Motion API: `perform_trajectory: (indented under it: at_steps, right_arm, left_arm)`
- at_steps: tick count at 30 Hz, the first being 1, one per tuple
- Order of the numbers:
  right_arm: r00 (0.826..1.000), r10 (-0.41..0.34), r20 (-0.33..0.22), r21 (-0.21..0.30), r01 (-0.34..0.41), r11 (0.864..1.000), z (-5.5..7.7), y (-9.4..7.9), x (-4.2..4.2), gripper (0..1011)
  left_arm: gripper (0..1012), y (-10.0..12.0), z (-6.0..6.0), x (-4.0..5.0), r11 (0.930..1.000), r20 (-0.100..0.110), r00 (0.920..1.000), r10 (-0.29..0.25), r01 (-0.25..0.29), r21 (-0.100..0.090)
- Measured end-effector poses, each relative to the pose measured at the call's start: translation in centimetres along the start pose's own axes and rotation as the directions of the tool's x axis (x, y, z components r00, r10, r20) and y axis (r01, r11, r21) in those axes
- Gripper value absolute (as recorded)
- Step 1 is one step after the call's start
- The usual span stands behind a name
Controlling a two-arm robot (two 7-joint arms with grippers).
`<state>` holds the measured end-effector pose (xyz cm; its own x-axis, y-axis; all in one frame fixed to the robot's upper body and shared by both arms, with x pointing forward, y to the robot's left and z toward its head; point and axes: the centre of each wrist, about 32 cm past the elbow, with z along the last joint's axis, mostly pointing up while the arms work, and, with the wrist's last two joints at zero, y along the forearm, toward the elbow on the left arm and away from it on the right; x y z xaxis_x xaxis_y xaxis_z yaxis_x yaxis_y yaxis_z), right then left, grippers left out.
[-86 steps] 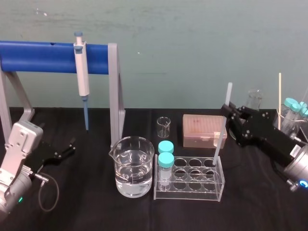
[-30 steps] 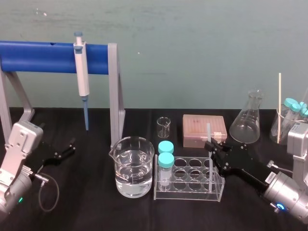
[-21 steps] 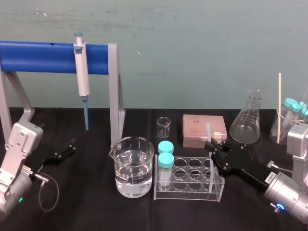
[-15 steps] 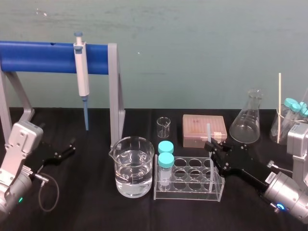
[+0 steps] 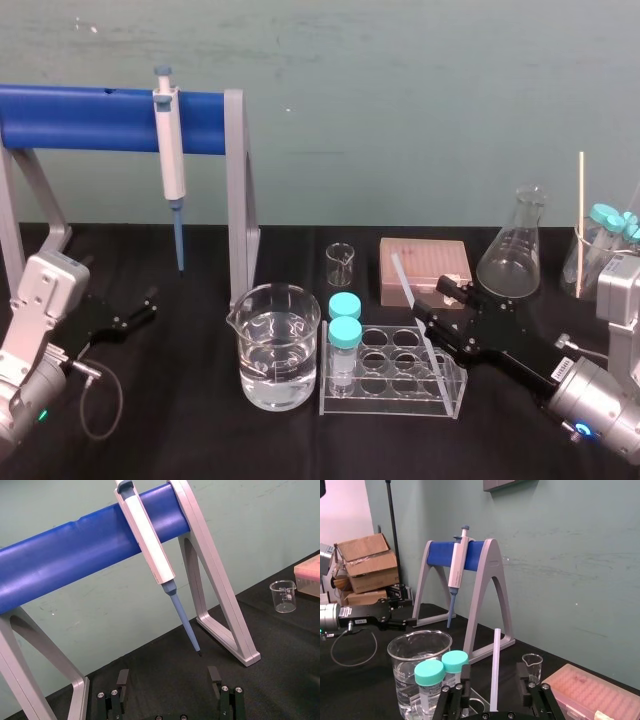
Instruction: Pick up the stirring rod with one hand, then place it down.
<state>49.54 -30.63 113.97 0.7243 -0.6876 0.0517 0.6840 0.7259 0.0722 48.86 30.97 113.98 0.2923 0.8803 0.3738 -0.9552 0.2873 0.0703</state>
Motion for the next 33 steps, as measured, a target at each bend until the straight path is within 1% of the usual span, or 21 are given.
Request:
perform_trajectory:
  at_steps: [4,5,8,10,11,12,13,14,16,17,18,20,21,22,23,24,25,26,27,28,33]
  right_arm:
    - [1.000,0.000,0.000,0.000,0.000,1.000,0.0,0.0,0.00,682]
    - [1.000,0.000,-0.001,0.000,0.000,1.000,0.0,0.0,0.00,682]
    - [1.000,-0.010,0.001,0.003,0.010,1.000,0.1,0.0,0.02,790]
    - [0.998,-0.057,0.006,0.011,0.056,0.998,0.6,0.1,0.04,853]
    - [0.998,-0.057,0.006,0.011,0.056,0.998,0.6,0.1,0.04,853]
    - [0.995,-0.102,0.009,0.018,0.101,0.995,0.9,0.1,0.04,905]
    - [0.992,-0.129,0.012,0.022,0.129,0.991,1.1,0.0,0.01,916]
    - [0.979,-0.202,0.020,0.027,0.202,0.979,1.4,0.0,-0.09,960]
    - [0.958,-0.285,0.028,0.025,0.285,0.958,1.5,-0.1,-0.24,995]
    - [0.944,-0.328,0.033,0.018,0.328,0.945,1.5,-0.1,-0.32,1003]
    - [0.909,-0.414,0.043,-0.004,0.414,0.910,1.5,0.0,-0.46,1002]
    - [0.873,-0.486,0.053,-0.039,0.488,0.872,1.4,0.0,-0.53,1002]
    - [0.840,-0.539,0.059,-0.079,0.542,0.837,1.1,0.1,-0.52,1002]
    - [0.826,-0.560,0.061,-0.101,0.564,0.820,0.9,0.1,-0.50,1002]
    - [0.802,-0.595,0.061,-0.147,0.597,0.789,0.6,0.2,-0.37,1002]
    - [0.802,-0.595,0.061,-0.147,0.597,0.789,0.6,0.2,-0.37,1002]
    - [0.784,-0.618,0.059,-0.192,0.617,0.763,0.2,0.2,-0.27,1002]
    - [0.777,-0.626,0.059,-0.209,0.623,0.754,0.0,0.2,-0.23,1002]
    - [0.768,-0.638,0.057,-0.236,0.631,0.739,-0.2,0.3,-0.15,1002]
    - [0.763,-0.644,0.057,-0.249,0.635,0.731,-0.4,0.3,-0.10,1002]
    - [0.764,-0.643,0.058,-0.241,0.636,0.734,-0.3,0.3,-0.12,1002]
  left_arm:
    - [1000,0.0,0.0,0.00,1.0000,0.000,1.0000,0.000,0.000,0.000]
    - [1000,0.0,0.0,0.00,1.0000,0.000,1.0000,0.000,0.000,0.000]
    - [1000,0.0,0.0,0.00,1.0000,0.000,1.0000,0.000,0.000,0.000]
    - [1000,0.0,0.0,0.00,1.0000,0.000,1.0000,0.000,0.000,0.000]
    - [1000,0.0,0.0,0.00,1.0000,0.000,1.0000,0.000,0.000,0.000]
    - [1000,0.0,0.0,0.00,1.0000,0.000,1.0000,0.000,0.000,0.000]
    - [1000,0.0,0.0,0.00,1.0000,0.000,1.0000,0.000,0.000,0.000]
    - [1000,0.0,0.0,0.00,1.0000,0.000,1.0000,0.000,0.000,0.000]
    - [1000,0.0,0.0,0.00,1.0000,0.000,1.0000,0.000,0.000,0.000]
    - [1000,0.0,0.0,0.00,1.0000,0.000,1.0000,0.000,0.000,0.000]
    - [1000,0.0,0.0,0.00,1.0000,0.000,1.0000,0.000,0.000,0.000]
    - [1000,0.0,0.0,0.00,1.0000,0.000,1.0000,0.000,0.000,0.000]
    - [1000,0.0,0.0,0.00,1.0000,0.000,1.0000,0.000,0.000,0.000]
    - [1000,0.0,0.0,0.00,1.0000,0.000,1.0000,0.000,0.000,0.000]
    - [1000,0.0,0.0,0.00,1.0000,0.000,1.0000,0.000,0.000,0.000]
    - [1000,0.0,0.0,0.00,1.0000,0.000,1.0000,0.000,0.000,0.000]
    - [1000,0.0,0.0,0.00,1.0000,0.000,1.0000,0.000,0.000,0.000]
    - [1000,0.0,0.0,0.00,1.0000,0.000,1.0000,0.000,0.000,0.000]
    - [1000,0.0,0.0,0.00,1.0000,0.000,1.0000,0.000,0.000,0.000]
    - [1000,0.0,0.0,0.00,1.0000,0.000,1.0000,0.000,0.000,0.000]
    - [1000,0.0,0.0,0.00,1.0000,0.000,1.0000,0.000,0.000,0.000]
